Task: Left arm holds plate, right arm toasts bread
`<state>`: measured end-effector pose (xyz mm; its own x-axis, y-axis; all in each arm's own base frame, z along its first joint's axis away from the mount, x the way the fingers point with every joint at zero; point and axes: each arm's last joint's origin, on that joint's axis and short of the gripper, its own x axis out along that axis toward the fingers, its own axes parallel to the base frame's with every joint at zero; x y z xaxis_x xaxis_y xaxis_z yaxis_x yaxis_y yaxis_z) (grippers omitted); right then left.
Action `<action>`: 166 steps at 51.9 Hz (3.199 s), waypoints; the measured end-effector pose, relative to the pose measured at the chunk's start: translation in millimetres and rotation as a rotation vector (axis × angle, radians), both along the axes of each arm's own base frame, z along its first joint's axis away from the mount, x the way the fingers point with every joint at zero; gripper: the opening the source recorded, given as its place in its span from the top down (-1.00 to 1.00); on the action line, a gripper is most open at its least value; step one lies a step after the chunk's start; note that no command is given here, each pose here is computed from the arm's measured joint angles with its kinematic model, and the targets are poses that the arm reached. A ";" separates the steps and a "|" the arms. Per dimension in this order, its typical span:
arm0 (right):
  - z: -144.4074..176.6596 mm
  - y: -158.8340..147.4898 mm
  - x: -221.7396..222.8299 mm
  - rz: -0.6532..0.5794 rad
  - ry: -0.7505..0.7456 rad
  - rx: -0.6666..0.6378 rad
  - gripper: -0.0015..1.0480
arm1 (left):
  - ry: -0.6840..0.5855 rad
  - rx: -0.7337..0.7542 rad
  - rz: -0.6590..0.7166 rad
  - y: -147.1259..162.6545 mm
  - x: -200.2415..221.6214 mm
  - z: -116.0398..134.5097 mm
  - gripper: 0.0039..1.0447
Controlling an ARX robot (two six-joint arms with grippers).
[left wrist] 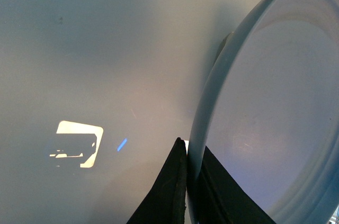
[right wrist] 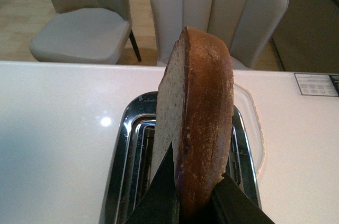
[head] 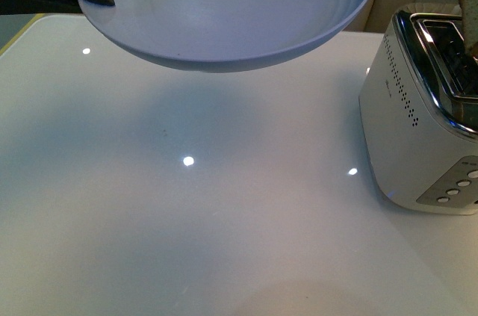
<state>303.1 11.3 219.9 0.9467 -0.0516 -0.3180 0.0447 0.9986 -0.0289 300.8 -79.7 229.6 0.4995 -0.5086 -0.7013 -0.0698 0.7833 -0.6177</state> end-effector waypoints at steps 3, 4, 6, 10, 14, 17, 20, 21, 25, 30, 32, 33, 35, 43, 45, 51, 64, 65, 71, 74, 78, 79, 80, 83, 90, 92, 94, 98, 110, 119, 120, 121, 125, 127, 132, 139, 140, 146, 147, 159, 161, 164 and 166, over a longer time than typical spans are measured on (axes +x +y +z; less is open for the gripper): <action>-0.3 0.0 -0.1 -0.004 0.004 -0.028 0.93 | -0.002 0.001 0.001 0.9 0.2 0.1 0.95; -0.6 0.1 -0.2 -0.005 0.008 -0.033 0.93 | -0.002 0.001 0.001 1.0 0.2 0.1 0.95; -1.4 0.5 -0.5 -0.003 0.017 -0.041 0.93 | -0.002 0.001 0.002 1.5 0.3 0.0 0.95; -7.7 2.5 -2.0 0.007 0.071 -0.056 0.93 | -0.002 0.002 0.001 1.7 -0.1 -0.2 0.95; -16.3 5.7 -4.5 0.026 0.129 -0.061 0.93 | 0.001 0.003 0.000 1.8 -0.5 -1.2 0.95; -20.3 8.4 -6.4 0.043 0.154 -0.060 0.93 | 0.003 0.003 0.000 1.8 -0.8 -1.7 0.95; -25.3 11.8 -7.5 0.068 0.189 -0.057 0.93 | 0.005 0.002 -0.002 1.8 -1.1 -2.4 0.95; -26.9 12.9 -7.5 0.076 0.200 -0.057 0.93 | 0.007 0.002 -0.002 1.9 -1.3 -2.9 0.95; -36.3 15.7 -6.3 0.091 0.247 -0.069 0.93 | 0.010 0.003 -0.001 2.2 -1.8 -3.8 0.95; -44.4 16.8 -2.8 0.095 0.275 -0.070 0.93 | 0.010 0.002 0.000 2.7 -1.7 -3.9 0.95; -46.3 17.0 -1.4 0.098 0.276 -0.068 0.93 | 0.010 0.002 0.002 3.2 -1.6 -3.9 0.95; -47.3 17.1 -0.5 0.100 0.275 -0.063 0.93 | 0.010 0.002 0.002 3.2 -1.6 -3.9 0.95; -48.2 17.2 0.1 0.104 0.276 -0.060 0.93 | 0.010 0.002 0.003 3.7 -1.5 -3.9 0.95; -50.7 15.5 1.3 0.097 0.280 -0.045 0.55 | 0.008 0.001 0.003 4.2 -2.4 -3.3 0.95; -51.7 14.1 0.7 0.093 0.282 -0.040 0.44 | 0.008 -0.001 0.003 4.4 -2.5 -3.1 0.95; -48.4 6.7 -4.1 0.059 0.259 -0.003 0.08 | 0.004 -0.003 0.005 5.7 -3.0 -2.0 0.95; 13.5 -23.9 -60.2 0.007 0.026 0.194 -0.83 | 0.002 -0.004 0.003 6.2 -3.3 -1.8 0.95; 21.1 -27.2 -69.6 0.005 -0.001 0.215 -0.86 | 0.003 -0.003 0.003 6.3 -3.4 -2.0 0.95; 38.4 -31.5 -85.7 -0.013 -0.086 0.224 -0.83 | 0.003 -0.003 0.005 7.1 -3.7 -2.7 0.95; 40.7 -31.6 -87.7 -0.009 -0.125 0.215 -0.79 | 0.002 -0.003 0.006 7.4 -4.6 -3.0 0.95; 35.5 -30.6 -91.3 0.018 -0.240 0.139 -0.60 | -0.001 -0.003 0.005 7.6 -5.5 -2.7 0.95; 31.3 -30.0 -93.2 0.025 -0.264 0.118 -0.53 | -0.001 -0.003 0.004 7.6 -5.6 -2.7 0.95; 29.0 -29.6 -94.2 0.028 -0.273 0.110 -0.50 | -0.002 -0.002 0.003 7.6 -5.6 -2.7 0.95; 18.5 -27.6 -100.4 0.037 -0.300 0.079 -0.33 | -0.004 -0.001 0.003 7.6 -5.6 -2.7 0.95; 4.1 -23.8 -116.0 0.040 -0.319 0.047 0.07 | -0.007 0.009 0.010 8.6 -6.6 -4.0 0.95; 0.3 -20.9 -120.3 0.020 -0.320 0.039 0.20 | -0.007 0.010 0.010 8.7 -7.6 -4.3 0.95; -2.8 -17.5 -123.2 0.020 -0.319 0.038 0.30 | -0.006 0.010 0.009 8.7 -8.1 -4.8 0.95; -12.5 -12.1 -131.6 0.050 -0.312 0.033 0.60 | -0.007 0.016 0.009 8.8 -8.4 -5.3 0.95; -26.9 -11.9 -149.4 0.044 -0.317 0.026 0.97 | -0.013 0.042 0.013 9.9 -10.0 -4.0 0.95; -34.2 -11.8 -158.4 0.045 -0.315 0.026 0.97 | -0.019 0.048 0.011 8.9 -10.7 -3.0 0.95; -34.9 -11.8 -159.4 0.045 -0.316 0.027 0.97 | -0.019 0.048 0.011 8.8 -10.8 -3.0 0.95; -35.7 -11.8 -160.5 0.045 -0.315 0.026 0.97 | -0.020 0.050 0.011 8.5 -10.8 -3.0 0.95; -38.5 -11.8 -164.9 0.045 -0.315 0.026 0.97 | -0.020 0.054 0.010 7.4 -11.2 -3.4 0.95; -39.7 -11.8 -167.2 0.045 -0.317 0.026 0.97 | -0.021 0.057 0.007 6.6 -11.4 -3.4 0.95; -42.5 -11.8 -171.6 0.045 -0.317 0.026 0.97 | -0.022 0.060 0.005 5.5 -11.7 -3.5 0.95; -47.7 -11.8 -177.2 0.044 -0.318 0.026 0.97 | -0.021 0.061 0.003 5.0 -11.9 -3.5 0.95; -48.4 -11.7 -177.9 0.045 -0.330 0.026 0.97 | -0.021 0.061 0.003 5.0 -11.9 -3.5 0.95; -48.1 -11.7 -180.2 0.045 -0.338 0.026 0.97 | -0.020 0.062 0.003 4.8 -12.1 -3.5 0.95; -48.1 -11.7 -180.4 0.045 -0.338 0.026 0.97 | -0.018 0.062 0.002 4.7 -12.2 -3.6 0.95; -47.3 -11.7 -187.1 0.045 -0.343 0.025 0.97 | -0.018 0.063 0.000 4.3 -12.7 -3.4 0.95; -47.3 -11.7 -187.8 0.045 -0.343 0.025 0.97 | -0.017 0.063 0.000 4.3 -12.7 -3.5 0.95; -47.4 -11.7 -188.9 0.045 -0.343 0.025 0.97 | -0.015 0.064 0.000 4.1 -12.9 -3.6 0.95; -47.4 -11.7 -189.8 0.045 -0.343 0.025 0.97 | -0.014 0.065 0.000 3.9 -13.1 -3.6 0.95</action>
